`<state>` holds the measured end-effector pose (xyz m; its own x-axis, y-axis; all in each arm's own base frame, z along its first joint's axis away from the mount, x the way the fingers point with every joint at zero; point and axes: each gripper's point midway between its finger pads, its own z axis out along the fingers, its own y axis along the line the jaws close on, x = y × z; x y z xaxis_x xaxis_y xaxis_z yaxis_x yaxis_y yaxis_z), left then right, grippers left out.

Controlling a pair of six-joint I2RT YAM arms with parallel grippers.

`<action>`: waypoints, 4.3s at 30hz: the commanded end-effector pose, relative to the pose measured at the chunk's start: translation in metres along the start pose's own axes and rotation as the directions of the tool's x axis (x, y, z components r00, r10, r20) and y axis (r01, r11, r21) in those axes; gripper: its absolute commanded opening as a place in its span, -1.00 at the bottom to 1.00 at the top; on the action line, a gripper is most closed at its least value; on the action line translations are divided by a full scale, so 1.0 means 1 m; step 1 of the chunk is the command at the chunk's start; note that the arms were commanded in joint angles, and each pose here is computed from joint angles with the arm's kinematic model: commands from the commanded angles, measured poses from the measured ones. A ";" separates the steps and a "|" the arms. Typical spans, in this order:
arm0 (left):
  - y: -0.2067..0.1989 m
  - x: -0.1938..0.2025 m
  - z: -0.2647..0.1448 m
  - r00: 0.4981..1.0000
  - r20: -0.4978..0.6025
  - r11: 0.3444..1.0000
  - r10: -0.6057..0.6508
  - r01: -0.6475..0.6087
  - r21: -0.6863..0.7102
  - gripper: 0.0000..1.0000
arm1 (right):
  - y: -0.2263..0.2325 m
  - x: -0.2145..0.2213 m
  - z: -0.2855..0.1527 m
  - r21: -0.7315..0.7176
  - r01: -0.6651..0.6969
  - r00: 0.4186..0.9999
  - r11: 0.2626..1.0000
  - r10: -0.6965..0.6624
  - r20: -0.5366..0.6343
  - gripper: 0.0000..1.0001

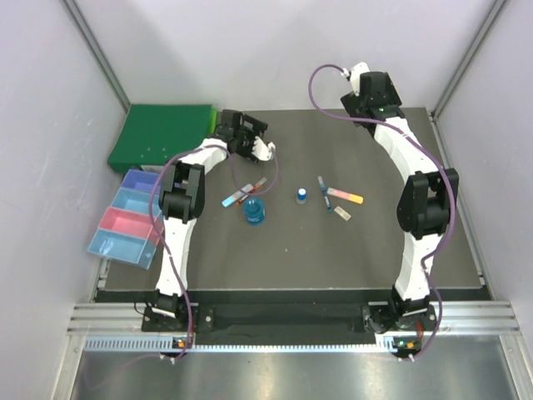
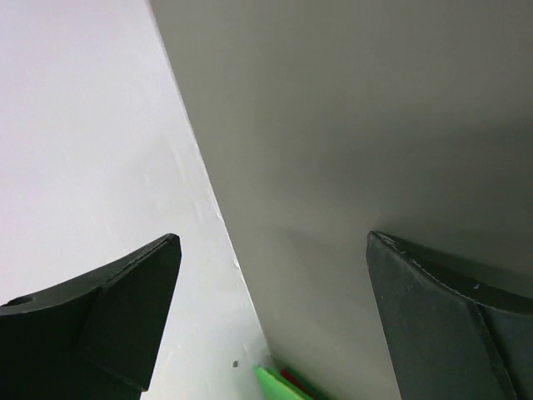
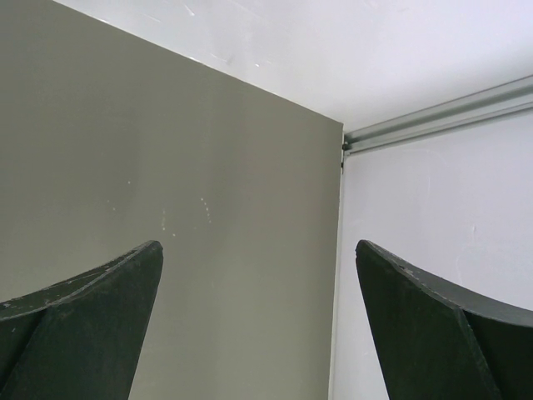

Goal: Sort the stationery into containers
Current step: Move the storage box to the center of the board.

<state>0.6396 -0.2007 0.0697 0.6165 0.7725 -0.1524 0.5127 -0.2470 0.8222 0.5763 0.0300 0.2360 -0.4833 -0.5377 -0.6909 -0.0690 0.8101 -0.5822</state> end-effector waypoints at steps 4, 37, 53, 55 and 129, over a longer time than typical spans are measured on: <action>-0.053 0.002 -0.033 0.980 0.055 0.919 0.194 -0.201 0.341 0.98 | -0.022 -0.030 -0.027 0.028 -0.047 0.995 0.999 0.044 0.086 0.99; -0.054 -0.055 -0.352 0.863 -0.333 0.894 -0.380 0.435 0.109 0.98 | -0.026 -0.057 -0.056 -0.042 -0.066 0.981 0.997 0.072 0.178 0.99; -0.129 -0.022 -0.399 0.808 -0.494 0.772 -0.320 0.525 0.358 0.98 | -0.014 -0.066 -0.065 -0.078 -0.032 0.976 0.996 0.048 0.213 1.00; -0.140 -0.016 -0.405 0.810 -0.503 0.758 -0.303 0.524 0.388 0.98 | -0.010 -0.065 -0.066 -0.083 -0.027 0.977 0.996 0.044 0.210 0.99; -0.248 0.054 -0.380 0.885 -0.434 0.739 -0.168 0.405 0.539 0.03 | 0.028 -0.081 -0.072 -0.113 0.042 0.973 0.993 -0.015 0.230 0.99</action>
<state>0.3081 0.1286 0.0716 0.0767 0.9965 -0.0343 0.9718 -0.0670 0.2262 0.5537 0.1062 0.2773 -0.3214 -0.6009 -0.7319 -0.2224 0.7992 -0.5585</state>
